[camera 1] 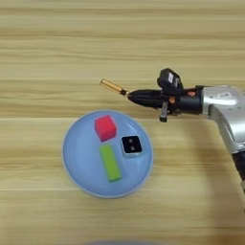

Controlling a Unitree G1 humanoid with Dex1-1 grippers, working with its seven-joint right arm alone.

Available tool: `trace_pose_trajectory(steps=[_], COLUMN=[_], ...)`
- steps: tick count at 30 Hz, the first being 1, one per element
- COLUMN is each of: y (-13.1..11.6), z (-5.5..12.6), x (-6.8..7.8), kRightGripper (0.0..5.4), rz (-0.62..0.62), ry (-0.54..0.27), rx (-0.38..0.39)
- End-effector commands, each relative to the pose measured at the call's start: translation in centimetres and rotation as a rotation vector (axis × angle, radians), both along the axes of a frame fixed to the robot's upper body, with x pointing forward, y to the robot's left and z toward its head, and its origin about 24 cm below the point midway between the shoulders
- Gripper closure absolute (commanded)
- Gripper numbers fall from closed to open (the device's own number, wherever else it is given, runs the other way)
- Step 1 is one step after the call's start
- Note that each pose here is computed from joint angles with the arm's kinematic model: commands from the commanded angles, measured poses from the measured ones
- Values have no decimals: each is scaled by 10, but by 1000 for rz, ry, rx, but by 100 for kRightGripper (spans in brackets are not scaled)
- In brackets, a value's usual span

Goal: Move the objects on the table

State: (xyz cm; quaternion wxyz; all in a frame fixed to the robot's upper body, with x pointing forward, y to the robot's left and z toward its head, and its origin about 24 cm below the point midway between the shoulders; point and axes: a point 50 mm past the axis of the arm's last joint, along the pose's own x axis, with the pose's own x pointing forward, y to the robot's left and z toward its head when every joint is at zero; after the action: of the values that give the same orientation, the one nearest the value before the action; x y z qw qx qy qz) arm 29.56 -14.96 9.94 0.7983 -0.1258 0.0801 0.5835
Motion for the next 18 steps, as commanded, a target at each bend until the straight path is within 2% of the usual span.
trace_pose_trajectory(steps=[1, 9, 18], y=[11, 22, 23], z=[26, 21, 13], x=[-1, -16, -16], kRightGripper=[531, 531, 531], rz=[44, 141, 211], ry=[-114, -115, -156], rx=[8, -5, -73])
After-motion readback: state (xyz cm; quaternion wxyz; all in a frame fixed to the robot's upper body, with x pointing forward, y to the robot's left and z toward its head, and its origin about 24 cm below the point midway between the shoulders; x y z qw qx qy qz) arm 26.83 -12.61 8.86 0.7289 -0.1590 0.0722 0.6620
